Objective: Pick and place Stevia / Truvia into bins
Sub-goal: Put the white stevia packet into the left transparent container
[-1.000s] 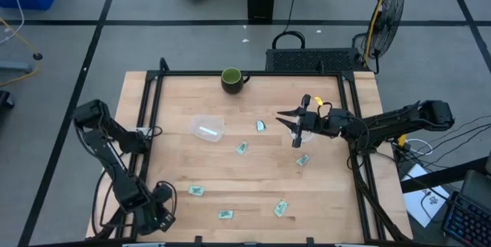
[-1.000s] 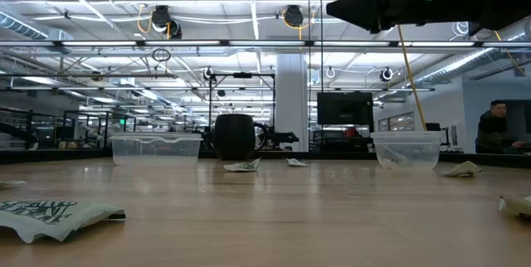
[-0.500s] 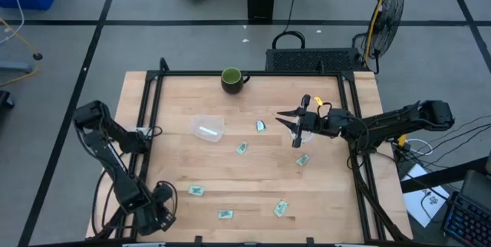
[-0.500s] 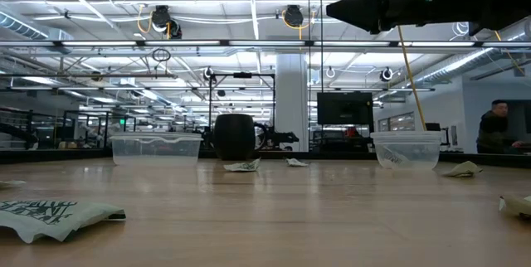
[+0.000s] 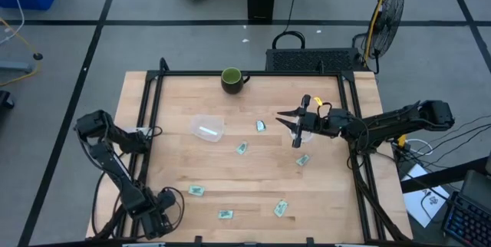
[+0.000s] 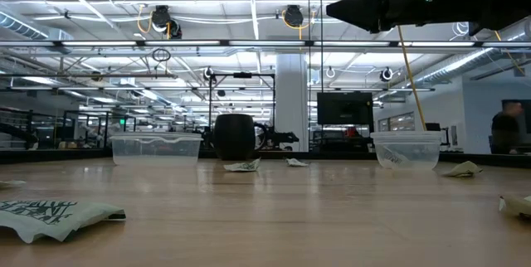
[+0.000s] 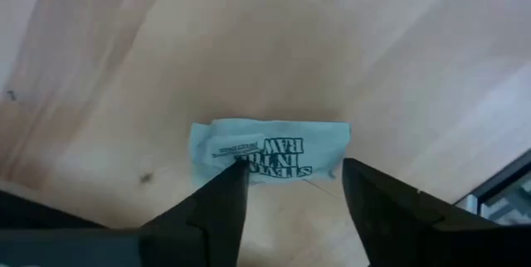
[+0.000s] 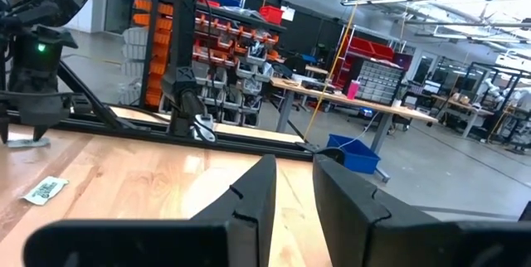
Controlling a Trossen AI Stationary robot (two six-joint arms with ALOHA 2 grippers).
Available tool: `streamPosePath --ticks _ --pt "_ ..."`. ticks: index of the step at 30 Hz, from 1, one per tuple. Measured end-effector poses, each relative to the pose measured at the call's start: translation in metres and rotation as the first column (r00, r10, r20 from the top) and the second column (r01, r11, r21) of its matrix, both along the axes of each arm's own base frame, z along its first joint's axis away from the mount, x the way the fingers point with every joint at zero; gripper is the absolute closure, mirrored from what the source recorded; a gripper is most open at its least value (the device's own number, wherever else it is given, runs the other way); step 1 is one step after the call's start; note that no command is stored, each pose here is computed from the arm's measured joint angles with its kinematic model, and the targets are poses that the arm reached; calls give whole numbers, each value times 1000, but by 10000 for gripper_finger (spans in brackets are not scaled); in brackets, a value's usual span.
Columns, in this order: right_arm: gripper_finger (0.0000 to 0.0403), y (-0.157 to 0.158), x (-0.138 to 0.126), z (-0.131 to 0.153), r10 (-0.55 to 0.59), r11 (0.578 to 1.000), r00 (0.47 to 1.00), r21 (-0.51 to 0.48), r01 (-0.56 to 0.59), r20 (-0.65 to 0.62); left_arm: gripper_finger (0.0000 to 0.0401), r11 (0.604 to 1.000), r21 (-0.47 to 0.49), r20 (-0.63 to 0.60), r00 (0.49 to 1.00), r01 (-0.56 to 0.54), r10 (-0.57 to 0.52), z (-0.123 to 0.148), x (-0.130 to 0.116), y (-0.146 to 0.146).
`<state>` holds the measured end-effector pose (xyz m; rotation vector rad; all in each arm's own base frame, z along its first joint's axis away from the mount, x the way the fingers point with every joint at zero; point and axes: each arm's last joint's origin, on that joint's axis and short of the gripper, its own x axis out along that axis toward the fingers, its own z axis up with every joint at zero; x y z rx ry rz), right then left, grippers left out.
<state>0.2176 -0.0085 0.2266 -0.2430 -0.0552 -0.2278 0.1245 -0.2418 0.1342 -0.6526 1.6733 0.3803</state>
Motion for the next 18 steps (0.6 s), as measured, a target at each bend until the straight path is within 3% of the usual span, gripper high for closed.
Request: streamPosePath --ticks 6,11,18 --pt "328 0 0 1 -1 1000 1000 -20 2 5 185 997 82 57 998 8 -13 -1 5 8" --pt "328 0 0 3 -3 999 1000 -33 3 20 201 985 171 33 999 26 -32 -2 13 24" --pt "328 0 -1 7 -5 999 998 -51 8 66 207 961 248 30 990 127 -139 -2 34 47"
